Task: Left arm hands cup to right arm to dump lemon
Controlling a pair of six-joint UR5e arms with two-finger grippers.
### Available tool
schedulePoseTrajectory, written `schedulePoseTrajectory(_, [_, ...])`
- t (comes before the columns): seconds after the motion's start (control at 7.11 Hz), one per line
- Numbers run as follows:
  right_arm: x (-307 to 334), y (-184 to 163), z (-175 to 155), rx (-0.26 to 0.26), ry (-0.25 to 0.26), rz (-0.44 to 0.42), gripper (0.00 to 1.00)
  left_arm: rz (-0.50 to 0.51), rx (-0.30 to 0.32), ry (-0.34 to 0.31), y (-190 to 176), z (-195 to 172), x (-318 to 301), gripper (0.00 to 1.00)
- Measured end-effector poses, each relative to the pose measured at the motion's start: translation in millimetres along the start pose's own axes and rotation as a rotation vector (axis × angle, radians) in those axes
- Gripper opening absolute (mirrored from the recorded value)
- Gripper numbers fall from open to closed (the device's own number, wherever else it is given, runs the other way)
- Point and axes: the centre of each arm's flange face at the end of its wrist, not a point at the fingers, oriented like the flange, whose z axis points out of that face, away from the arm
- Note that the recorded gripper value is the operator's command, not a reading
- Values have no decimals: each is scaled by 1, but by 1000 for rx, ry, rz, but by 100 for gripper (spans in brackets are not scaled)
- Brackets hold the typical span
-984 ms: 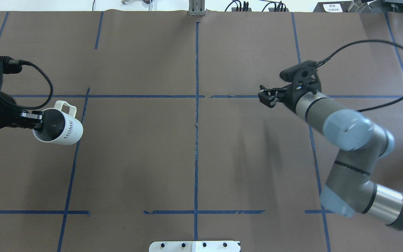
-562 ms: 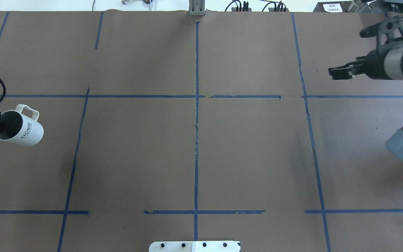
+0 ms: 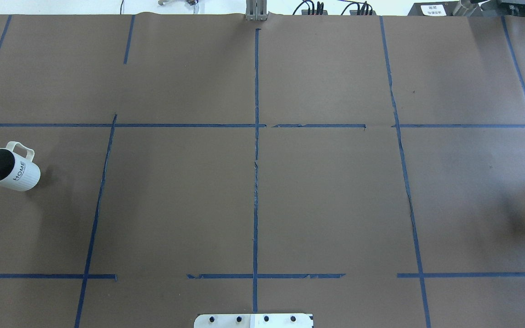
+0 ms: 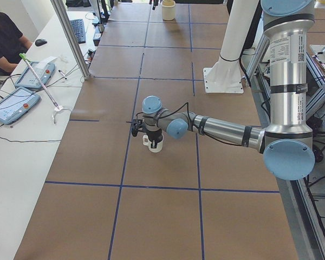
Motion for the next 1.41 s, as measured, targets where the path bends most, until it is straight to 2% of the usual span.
schedulePoseTrajectory(0.14, [5,9,-1,-21,-28,13,100,-15,-21,13,1,6,-5,56])
schedulePoseTrajectory(0.28, [7,14,-1,-34,-45,21,100,-22,-40,24,2,11,-8,100])
schedulePoseTrajectory(0.56, [15,28,-1,-51,-48,41,100,-23,-56,43,2,12,-6,100])
schedulePoseTrajectory(0.7, [20,36,-2,-60,-52,49,100,-23,-36,72,1,-8,-1,100])
schedulePoseTrajectory(0.98, [38,70,-6,-92,-78,87,100,-41,62,103,-9,-75,-8,100])
schedulePoseTrajectory(1.27, [59,121,-12,-130,-79,87,100,54,111,67,-14,-119,-44,100])
schedulePoseTrajectory(1.41, [67,143,-15,-156,-75,95,100,108,106,35,-13,-135,-73,100])
